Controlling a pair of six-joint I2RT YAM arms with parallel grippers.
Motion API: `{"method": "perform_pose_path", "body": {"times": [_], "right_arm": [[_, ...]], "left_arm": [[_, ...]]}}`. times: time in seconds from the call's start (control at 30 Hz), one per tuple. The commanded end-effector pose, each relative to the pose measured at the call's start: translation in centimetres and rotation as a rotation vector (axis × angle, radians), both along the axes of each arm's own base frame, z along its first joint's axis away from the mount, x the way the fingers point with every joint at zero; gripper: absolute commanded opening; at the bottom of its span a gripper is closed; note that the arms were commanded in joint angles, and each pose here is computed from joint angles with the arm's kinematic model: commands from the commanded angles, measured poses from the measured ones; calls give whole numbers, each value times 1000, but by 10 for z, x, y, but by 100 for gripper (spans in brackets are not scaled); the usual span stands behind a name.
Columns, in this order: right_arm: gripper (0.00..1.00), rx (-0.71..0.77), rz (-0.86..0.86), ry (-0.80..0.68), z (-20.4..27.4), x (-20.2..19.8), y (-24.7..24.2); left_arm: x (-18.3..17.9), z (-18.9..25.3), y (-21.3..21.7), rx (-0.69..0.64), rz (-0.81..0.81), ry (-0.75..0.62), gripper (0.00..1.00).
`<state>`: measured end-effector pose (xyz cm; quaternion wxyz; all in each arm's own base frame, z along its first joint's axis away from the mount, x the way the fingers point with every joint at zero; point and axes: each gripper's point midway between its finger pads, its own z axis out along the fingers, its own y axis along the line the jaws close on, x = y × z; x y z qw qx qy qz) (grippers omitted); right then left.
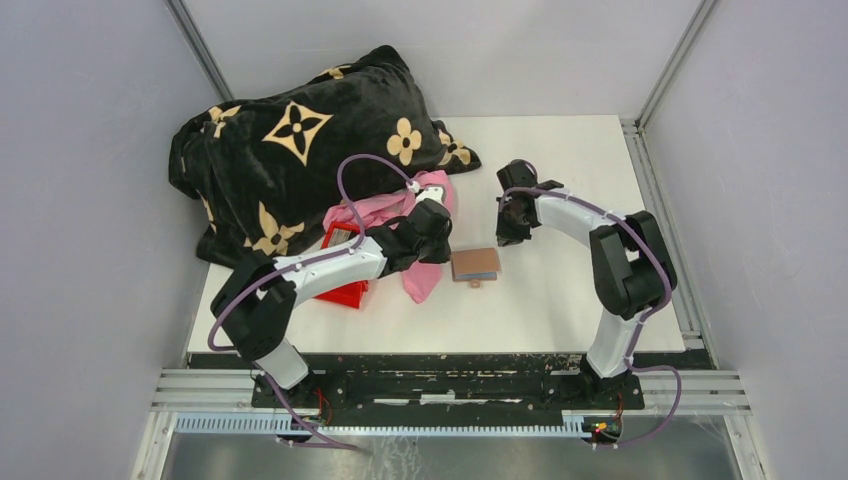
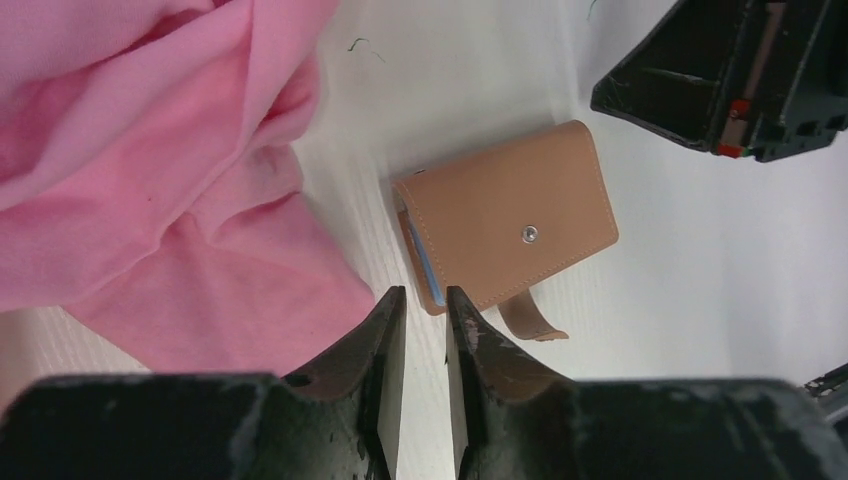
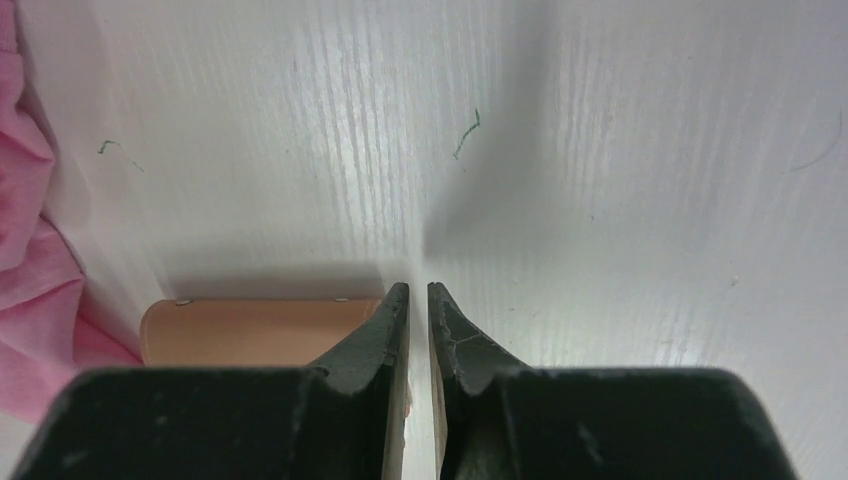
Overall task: Put the credit cards into the card holder
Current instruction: Adjust the card holder at the center of the board.
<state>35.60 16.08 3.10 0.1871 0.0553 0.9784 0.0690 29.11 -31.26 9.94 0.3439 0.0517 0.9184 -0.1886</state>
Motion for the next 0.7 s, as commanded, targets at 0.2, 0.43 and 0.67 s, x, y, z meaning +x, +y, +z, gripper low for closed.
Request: {"method": "perform_pose_path", "body": {"times": [0.2,0.43,0.67], "right_arm": [[13,12,1,0,6,-20,-6],[9,42,22,22,1,-25,4],[9,66,38,37,0,-23,16]], "left_arm": [[5,-25,-1,6,52,58,9],[-1,-42,-9,-3,26,116,3],[-11,-54,-12,-14,8,168,3]]}}
